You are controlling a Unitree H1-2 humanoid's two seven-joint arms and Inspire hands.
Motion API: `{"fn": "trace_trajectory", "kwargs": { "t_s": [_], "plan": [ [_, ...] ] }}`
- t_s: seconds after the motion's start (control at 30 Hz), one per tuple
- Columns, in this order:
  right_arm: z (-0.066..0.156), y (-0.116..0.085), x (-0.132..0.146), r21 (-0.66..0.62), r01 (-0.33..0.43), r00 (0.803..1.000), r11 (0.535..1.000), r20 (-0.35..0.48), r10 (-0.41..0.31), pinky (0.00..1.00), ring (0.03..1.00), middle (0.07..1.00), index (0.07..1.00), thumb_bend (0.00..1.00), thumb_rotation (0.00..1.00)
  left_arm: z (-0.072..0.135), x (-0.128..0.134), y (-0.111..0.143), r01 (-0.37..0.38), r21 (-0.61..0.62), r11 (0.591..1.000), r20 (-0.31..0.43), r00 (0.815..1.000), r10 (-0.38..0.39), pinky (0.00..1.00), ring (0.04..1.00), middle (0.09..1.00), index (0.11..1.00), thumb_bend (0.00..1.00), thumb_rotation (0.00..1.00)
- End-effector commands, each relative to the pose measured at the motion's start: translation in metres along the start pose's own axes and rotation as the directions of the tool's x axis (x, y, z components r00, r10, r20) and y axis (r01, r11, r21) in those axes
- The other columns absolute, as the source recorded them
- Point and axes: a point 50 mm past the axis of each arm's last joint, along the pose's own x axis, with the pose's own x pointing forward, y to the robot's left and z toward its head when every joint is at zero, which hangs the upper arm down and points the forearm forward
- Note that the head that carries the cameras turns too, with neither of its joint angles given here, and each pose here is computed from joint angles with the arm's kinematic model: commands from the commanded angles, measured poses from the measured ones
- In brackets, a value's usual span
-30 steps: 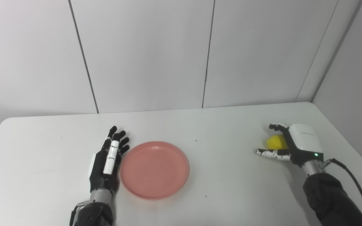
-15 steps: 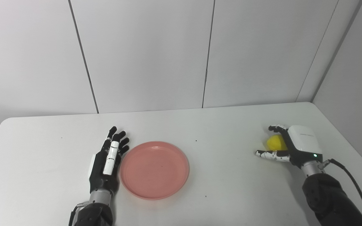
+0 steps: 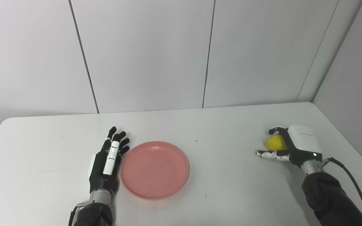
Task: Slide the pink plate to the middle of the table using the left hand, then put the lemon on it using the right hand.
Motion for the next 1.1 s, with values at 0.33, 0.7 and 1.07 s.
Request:
{"fn": "trace_trajectory", "kwargs": {
  "t_s": [0.33,0.7,1.07],
  "plan": [
    [-0.007,0.005,0.011,-0.071,0.033,0.999,0.997,-0.028,-0.035,0.18,0.233,0.298,0.339,0.67,0.54,-0.024,-0.012,0.007,-0.034,-0.006,0.999,-0.132,0.991,0.033,0.85,0.849,0.881,0.929,0.7,0.73],
    [-0.011,0.01,0.005,-0.013,0.005,0.998,1.0,-0.068,-0.006,0.24,0.308,0.385,0.447,0.57,0.49,-0.026,-0.012,0.007,-0.039,-0.017,0.999,-0.137,0.99,0.037,0.85,0.846,0.878,0.927,0.69,0.72],
    [-0.002,-0.002,0.011,0.021,0.038,0.999,0.999,-0.027,-0.037,0.17,0.226,0.29,0.34,0.58,0.53,-0.026,-0.012,0.006,-0.037,-0.013,0.999,-0.135,0.99,0.035,0.85,0.849,0.882,0.931,0.69,0.72]
  ]
}}
